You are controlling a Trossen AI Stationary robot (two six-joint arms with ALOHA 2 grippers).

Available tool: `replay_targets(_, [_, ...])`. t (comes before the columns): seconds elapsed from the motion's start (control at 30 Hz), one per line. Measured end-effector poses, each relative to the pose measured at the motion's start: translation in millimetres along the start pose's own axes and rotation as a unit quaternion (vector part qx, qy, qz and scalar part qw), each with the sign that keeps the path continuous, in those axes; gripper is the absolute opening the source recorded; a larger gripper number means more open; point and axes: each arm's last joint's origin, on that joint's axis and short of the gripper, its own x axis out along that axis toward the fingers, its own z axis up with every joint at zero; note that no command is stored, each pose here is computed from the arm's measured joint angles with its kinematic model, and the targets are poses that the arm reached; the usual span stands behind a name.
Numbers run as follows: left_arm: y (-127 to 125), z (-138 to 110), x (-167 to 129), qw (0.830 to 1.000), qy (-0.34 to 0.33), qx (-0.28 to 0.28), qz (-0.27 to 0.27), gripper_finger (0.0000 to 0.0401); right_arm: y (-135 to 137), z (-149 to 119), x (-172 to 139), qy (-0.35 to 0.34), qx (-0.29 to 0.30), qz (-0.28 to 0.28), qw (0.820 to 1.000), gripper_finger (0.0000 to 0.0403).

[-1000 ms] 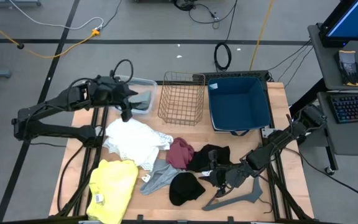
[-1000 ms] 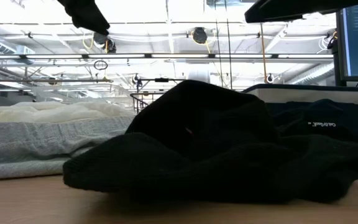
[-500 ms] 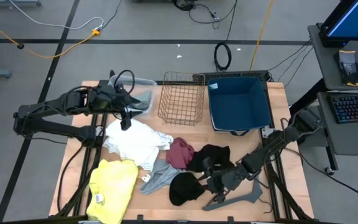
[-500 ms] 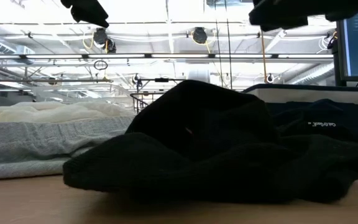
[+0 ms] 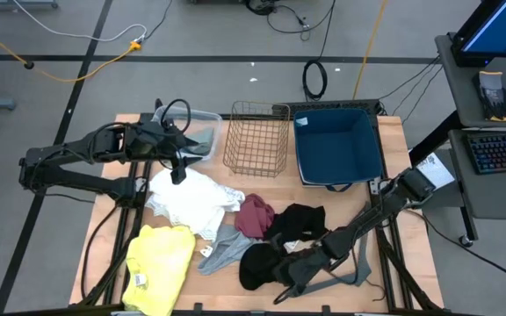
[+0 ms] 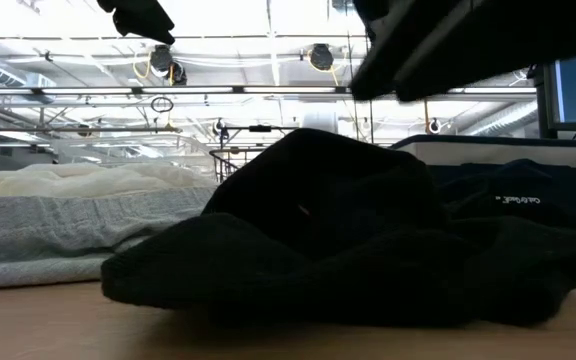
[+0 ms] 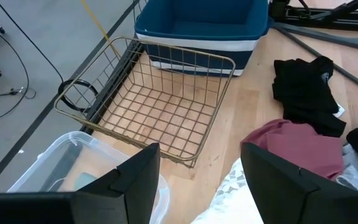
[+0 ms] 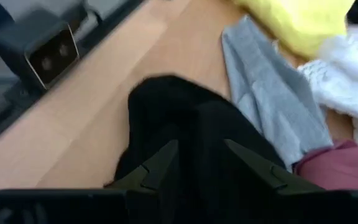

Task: Pick & Place Cloths
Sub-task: Put the black sock into the transparent bin

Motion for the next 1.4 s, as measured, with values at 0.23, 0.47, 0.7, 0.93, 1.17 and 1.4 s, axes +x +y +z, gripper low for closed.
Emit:
replay_targets(0.23, [0.0,-0.1,0.0,1.0,0.001,0.001,0.0,0.023,-2.9,3.6,8.2,0.006,0.005,-0.004,1.0,0.0181])
replay_targets(0.47, [0.0,-0.1,0.0,1.0,0.0,0.001,0.0,0.023,-10.5,-3.2,11.2,0.036,0.025,-0.004,0.999,0.0219])
replay_targets(0.7, [0.0,-0.1,0.0,1.0,0.0,0.0,0.0,0.023,-17.5,-15.7,28.9,0.059,0.046,0.015,0.997,0.0213])
replay_targets(0.93, [0.0,-0.1,0.0,1.0,0.0,-0.003,-0.001,0.023,-27.7,-23.2,36.4,0.078,0.053,0.006,0.996,0.0196])
replay_targets(1.17, [0.0,-0.1,0.0,1.0,0.0,-0.008,-0.001,0.023,-30.9,-23.8,35.2,0.084,0.068,0.005,0.994,0.0093])
replay_targets(1.4, [-1.1,0.0,-0.1,1.0,0.0,-0.013,-0.006,0.023,-27.5,-22.9,34.1,0.08,0.078,0.071,0.991,0.001])
